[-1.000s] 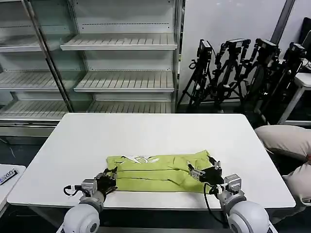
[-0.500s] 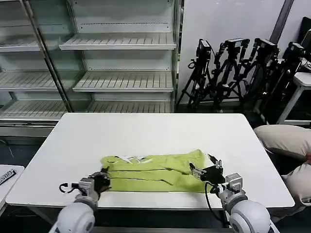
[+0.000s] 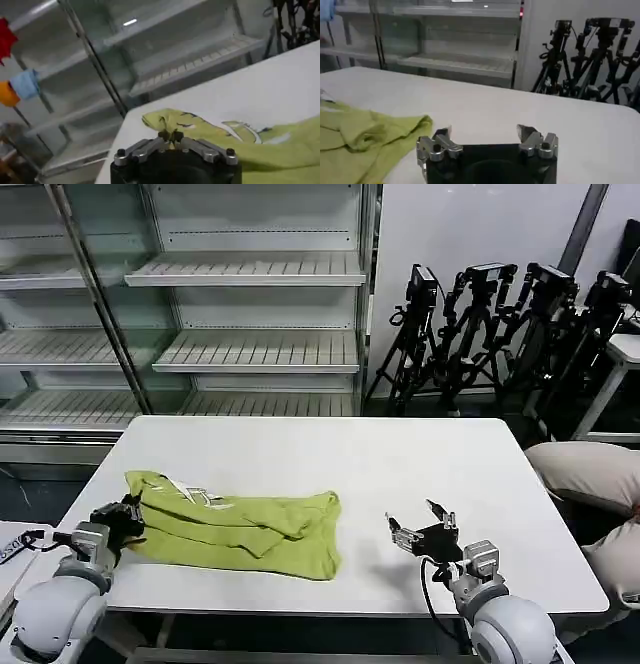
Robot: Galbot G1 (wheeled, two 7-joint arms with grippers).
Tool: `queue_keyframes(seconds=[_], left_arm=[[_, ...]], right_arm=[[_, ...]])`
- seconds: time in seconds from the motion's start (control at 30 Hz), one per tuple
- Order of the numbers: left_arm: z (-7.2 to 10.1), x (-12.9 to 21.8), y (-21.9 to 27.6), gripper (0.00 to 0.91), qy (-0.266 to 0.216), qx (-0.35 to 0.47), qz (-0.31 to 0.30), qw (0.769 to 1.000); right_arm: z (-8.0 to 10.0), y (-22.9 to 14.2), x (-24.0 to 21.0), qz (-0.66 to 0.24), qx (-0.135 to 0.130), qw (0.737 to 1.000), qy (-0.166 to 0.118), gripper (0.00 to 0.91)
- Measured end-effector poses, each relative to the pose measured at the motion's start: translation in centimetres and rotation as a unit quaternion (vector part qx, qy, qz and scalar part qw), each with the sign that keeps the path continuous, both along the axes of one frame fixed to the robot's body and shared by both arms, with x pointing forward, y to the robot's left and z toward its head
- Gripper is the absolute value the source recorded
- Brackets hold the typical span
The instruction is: Fold and organize the clothes.
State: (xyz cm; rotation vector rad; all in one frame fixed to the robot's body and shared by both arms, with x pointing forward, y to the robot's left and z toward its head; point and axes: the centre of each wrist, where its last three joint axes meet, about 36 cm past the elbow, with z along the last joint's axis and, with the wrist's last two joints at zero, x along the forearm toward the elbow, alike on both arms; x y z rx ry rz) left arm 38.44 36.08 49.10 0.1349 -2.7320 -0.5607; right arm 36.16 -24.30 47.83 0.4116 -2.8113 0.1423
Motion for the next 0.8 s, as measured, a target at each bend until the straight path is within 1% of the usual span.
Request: queue_keyframes(seconds=[0.13, 0.33, 0.6, 0.8], left_arm=[[1.1, -0.1, -0.9, 0.010, -0.018, 0.011, -0.019, 1.000], [1.3, -0.8, -5.7, 0.010, -0.035, 0.007, -0.074, 0.997], [-0.2, -1.8, -13.1, 0.010, -0.033, -0.033, -0.148, 0.988], [-1.2, -1.8, -16.6, 0.010, -0.027, -0.056, -0.182, 0.981]], right_arm=[[0.1, -0.3, -0.1, -0.005, -0.004, 1.000, -0.001, 0.907], [0.6, -0.5, -0.3, -0.010, -0.007, 1.000, -0.006, 0.907], [1.1, -0.7, -0.5, -0.015, -0.013, 1.000, -0.013, 0.907], [1.3, -0.9, -0.5, -0.018, -0.014, 1.000, -0.015, 0.907]])
